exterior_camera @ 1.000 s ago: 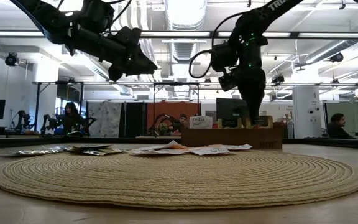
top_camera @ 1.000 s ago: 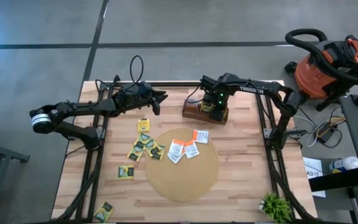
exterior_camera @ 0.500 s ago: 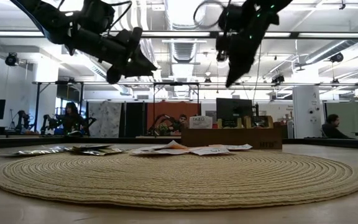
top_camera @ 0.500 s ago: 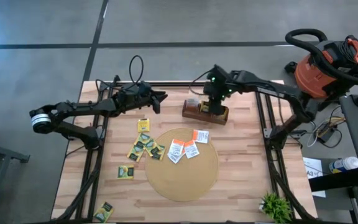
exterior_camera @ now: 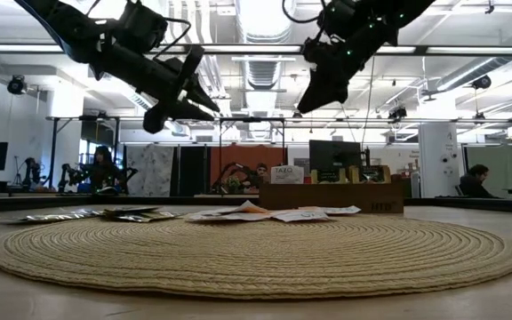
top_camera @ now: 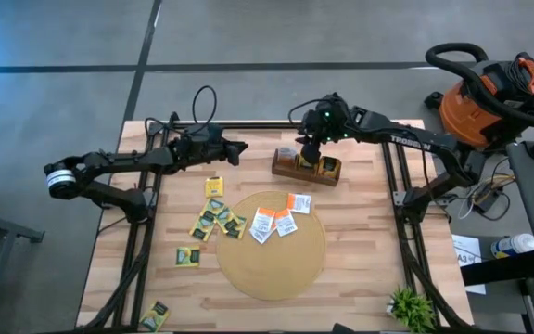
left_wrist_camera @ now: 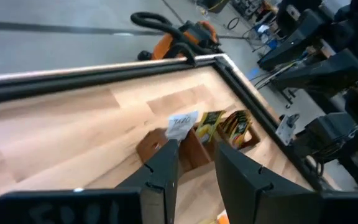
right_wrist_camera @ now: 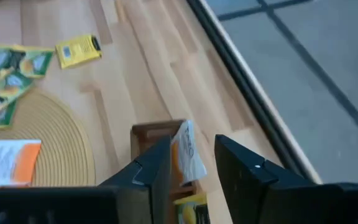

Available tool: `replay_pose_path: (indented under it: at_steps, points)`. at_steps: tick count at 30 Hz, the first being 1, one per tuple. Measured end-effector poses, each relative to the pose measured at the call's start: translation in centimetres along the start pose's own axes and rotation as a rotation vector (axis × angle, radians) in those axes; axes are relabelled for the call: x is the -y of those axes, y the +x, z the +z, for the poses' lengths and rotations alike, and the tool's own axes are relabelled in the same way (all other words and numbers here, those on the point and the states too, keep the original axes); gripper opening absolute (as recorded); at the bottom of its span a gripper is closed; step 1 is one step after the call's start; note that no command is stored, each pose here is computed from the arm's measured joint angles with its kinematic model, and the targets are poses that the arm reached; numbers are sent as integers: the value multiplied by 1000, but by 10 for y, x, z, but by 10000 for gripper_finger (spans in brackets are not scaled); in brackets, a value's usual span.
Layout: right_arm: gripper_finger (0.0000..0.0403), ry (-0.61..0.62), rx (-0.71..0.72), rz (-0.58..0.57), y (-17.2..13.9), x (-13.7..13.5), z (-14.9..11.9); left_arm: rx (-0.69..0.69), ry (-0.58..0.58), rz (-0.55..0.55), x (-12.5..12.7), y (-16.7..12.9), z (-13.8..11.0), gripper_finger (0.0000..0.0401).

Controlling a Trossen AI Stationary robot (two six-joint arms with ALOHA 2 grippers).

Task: Pick & Place Tea
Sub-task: Put the orange tea bag into the left section of the wooden organizer

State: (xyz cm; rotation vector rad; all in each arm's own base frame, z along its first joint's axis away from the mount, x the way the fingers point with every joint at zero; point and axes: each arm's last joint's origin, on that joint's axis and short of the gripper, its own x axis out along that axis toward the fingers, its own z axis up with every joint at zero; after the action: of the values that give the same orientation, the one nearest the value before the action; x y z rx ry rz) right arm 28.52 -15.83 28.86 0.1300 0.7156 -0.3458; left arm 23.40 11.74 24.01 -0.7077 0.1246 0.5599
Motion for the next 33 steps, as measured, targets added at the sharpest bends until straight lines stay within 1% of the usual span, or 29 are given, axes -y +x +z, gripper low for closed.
replay_pose_path:
  at_steps: [4, 6, 10, 14, 18, 21, 25, 29, 33]
  points:
    - [113, 31, -44, 7, 8, 0, -8, -54, -65, 45, -4, 0, -5, 99]
    - [110, 39, -62, 28, 12, -1, -13, -89, -99, 70, -6, -1, -9, 99]
    - [103, 29, -59, 63, 17, -5, -19, -131, -141, 84, -4, -1, -16, 99]
    - [97, 28, -57, 64, 19, -5, -20, -151, -134, 70, 1, -2, -20, 99]
    - [91, 16, 6, 57, 19, -4, -14, -201, -118, 75, 3, -3, -27, 99]
    - [87, 18, 58, 59, 18, -5, -9, -267, -96, 70, 4, -5, -34, 99]
    - [82, 79, 94, 56, 18, -4, -5, -371, -76, 124, 2, -9, -45, 99]
    - [79, 86, 100, 55, 18, -4, -5, -484, -53, 194, -1, -15, -58, 99]
    - [82, 133, 101, 50, 18, -4, -5, -541, -31, 225, -2, -18, -64, 99]
